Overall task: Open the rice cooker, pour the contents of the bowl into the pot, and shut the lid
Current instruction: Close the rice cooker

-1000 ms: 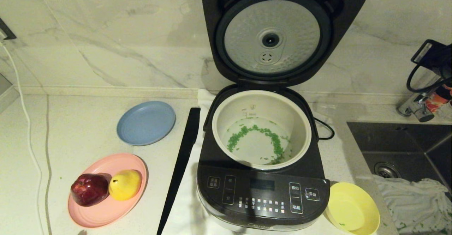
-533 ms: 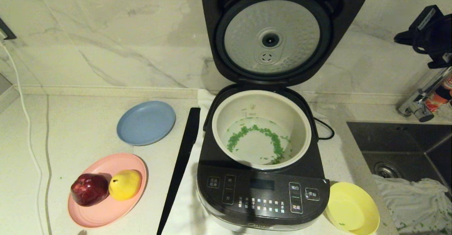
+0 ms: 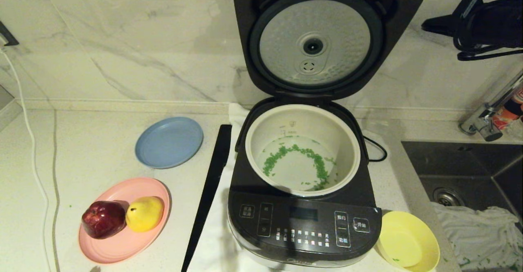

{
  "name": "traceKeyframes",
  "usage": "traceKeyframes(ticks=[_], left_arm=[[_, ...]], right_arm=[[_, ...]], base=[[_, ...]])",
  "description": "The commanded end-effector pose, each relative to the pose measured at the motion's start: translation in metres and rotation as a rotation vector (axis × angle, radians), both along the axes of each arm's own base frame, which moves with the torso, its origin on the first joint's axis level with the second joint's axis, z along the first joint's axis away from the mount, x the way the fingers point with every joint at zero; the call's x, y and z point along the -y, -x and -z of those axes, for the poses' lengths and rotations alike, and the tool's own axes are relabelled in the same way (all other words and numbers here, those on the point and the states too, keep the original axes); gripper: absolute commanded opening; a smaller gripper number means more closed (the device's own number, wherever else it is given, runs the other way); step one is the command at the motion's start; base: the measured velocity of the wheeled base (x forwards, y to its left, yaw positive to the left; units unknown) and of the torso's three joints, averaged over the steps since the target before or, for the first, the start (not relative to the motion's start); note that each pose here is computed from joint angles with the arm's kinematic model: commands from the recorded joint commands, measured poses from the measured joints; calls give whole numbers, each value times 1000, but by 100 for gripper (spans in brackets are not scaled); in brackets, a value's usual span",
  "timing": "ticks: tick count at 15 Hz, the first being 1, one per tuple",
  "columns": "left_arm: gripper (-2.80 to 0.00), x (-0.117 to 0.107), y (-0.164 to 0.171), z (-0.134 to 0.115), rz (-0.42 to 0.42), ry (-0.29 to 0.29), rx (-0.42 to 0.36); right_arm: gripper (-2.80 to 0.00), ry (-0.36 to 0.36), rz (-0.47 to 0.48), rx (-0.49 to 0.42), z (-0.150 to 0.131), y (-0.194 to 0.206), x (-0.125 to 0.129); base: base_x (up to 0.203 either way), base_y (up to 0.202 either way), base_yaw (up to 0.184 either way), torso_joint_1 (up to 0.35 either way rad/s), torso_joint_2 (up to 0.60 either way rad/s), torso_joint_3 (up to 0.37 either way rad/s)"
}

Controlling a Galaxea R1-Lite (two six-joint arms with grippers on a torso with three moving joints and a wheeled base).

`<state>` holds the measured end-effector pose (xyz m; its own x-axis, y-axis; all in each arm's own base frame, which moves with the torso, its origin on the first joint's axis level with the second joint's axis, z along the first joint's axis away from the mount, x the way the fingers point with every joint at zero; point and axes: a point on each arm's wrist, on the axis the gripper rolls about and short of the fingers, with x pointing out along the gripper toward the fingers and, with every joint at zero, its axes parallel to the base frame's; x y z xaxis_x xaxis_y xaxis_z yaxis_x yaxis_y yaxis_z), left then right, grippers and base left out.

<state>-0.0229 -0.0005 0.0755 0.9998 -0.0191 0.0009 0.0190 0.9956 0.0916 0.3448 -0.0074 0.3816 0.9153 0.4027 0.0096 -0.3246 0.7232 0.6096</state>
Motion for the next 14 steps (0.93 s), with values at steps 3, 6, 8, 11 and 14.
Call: traceKeyframes(ticks=[3, 6, 8, 11, 14], left_arm=[[-280, 0, -1, 3, -1, 0, -9], [-280, 0, -1, 2, -1, 0, -8], [-280, 0, -1, 2, -1, 0, -7], [-280, 0, -1, 2, -1, 0, -7], [-280, 0, -1, 3, -1, 0, -9]], right_arm=[[-280, 5, -181, 51, 3, -13, -14], [-280, 4, -221, 63, 6, -18, -27], [-280, 5, -257, 90, 7, -21, -40], [-280, 6, -286, 96, 9, -23, -51], [-280, 2, -305, 97, 14, -29, -58]], base=[[0, 0, 0, 0, 0, 0], [0, 0, 0, 0, 0, 0], [0, 0, 0, 0, 0, 0], [0, 0, 0, 0, 0, 0], [0, 0, 0, 0, 0, 0]])
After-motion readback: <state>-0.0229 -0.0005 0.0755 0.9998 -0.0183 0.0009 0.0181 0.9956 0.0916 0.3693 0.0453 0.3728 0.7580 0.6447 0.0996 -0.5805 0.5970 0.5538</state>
